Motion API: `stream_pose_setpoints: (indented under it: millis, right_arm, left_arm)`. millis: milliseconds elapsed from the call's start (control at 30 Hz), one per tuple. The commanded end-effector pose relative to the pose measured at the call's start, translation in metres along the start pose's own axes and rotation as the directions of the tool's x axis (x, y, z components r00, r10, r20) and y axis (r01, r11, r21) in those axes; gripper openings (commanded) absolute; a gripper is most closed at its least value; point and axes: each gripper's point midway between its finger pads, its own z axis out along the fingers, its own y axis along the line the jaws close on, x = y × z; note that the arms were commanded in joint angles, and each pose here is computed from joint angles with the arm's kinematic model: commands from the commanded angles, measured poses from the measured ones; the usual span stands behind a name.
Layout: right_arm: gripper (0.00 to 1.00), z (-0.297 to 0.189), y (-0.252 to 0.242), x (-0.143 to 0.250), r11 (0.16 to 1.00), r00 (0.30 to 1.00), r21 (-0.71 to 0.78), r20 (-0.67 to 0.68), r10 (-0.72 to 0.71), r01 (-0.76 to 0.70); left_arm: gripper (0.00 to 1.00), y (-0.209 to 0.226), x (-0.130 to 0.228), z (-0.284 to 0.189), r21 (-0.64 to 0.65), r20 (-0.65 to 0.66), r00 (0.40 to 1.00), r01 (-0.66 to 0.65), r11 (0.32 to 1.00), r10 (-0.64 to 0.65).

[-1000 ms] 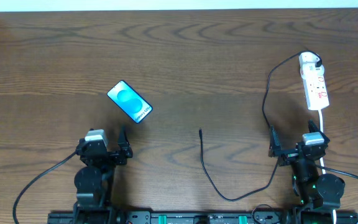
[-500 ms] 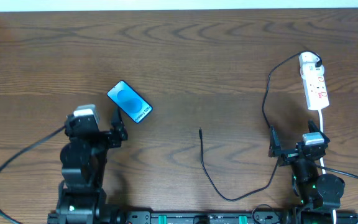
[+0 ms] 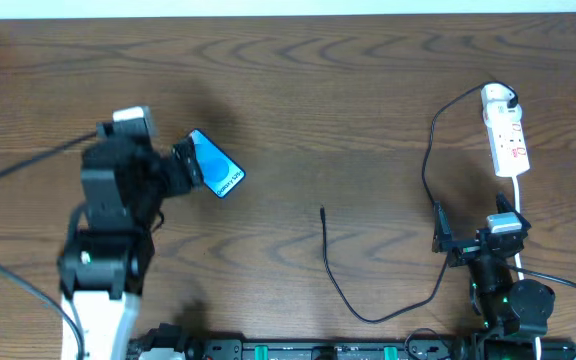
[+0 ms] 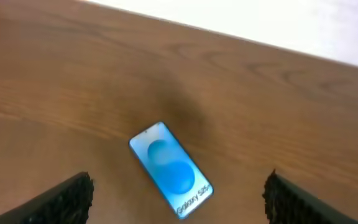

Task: Plug charger to phone and switch on socket
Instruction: 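Move the left gripper forward over the Galaxy S25+ phone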

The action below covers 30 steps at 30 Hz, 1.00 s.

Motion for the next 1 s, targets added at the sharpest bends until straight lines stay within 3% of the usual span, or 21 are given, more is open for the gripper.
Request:
stream_pose_setpoints:
  millis: [0,200,500,600,967]
  right_arm:
    - [0.99,0.0,-0.001,0.0,1.0,1.0,0.009,-0.001,-0.01,0.01]
    - [0.99,0.0,-0.001,0.0,1.0,1.0,0.009,-0.001,-0.01,0.01]
    - [0.99,0.0,-0.001,0.0,1.0,1.0,0.009,-0.001,-0.01,0.01]
    - [0.99,0.0,-0.001,0.0,1.0,1.0,0.008,-0.001,-0.01,0.01]
    - [0.99,0.0,-0.001,0.0,1.0,1.0,0.009,-0.001,-0.01,0.01]
  left_arm:
    - [0.88,-0.002,-0.025,0.007,-0.033,-0.036,0.993,0.115,0.993,-0.116]
    - [0.87,-0.007,-0.021,0.033,-0.074,-0.212,0.965,0.14,0.987,-0.153]
    - [0.87,-0.007,0.002,0.063,-0.088,-0.317,0.934,0.146,0.985,-0.167]
    - [0.87,0.011,0.011,0.065,-0.265,-0.289,0.871,0.326,0.908,-0.397]
    - [0.88,0.012,0.021,0.109,-0.428,-0.416,0.752,0.335,0.84,-0.512]
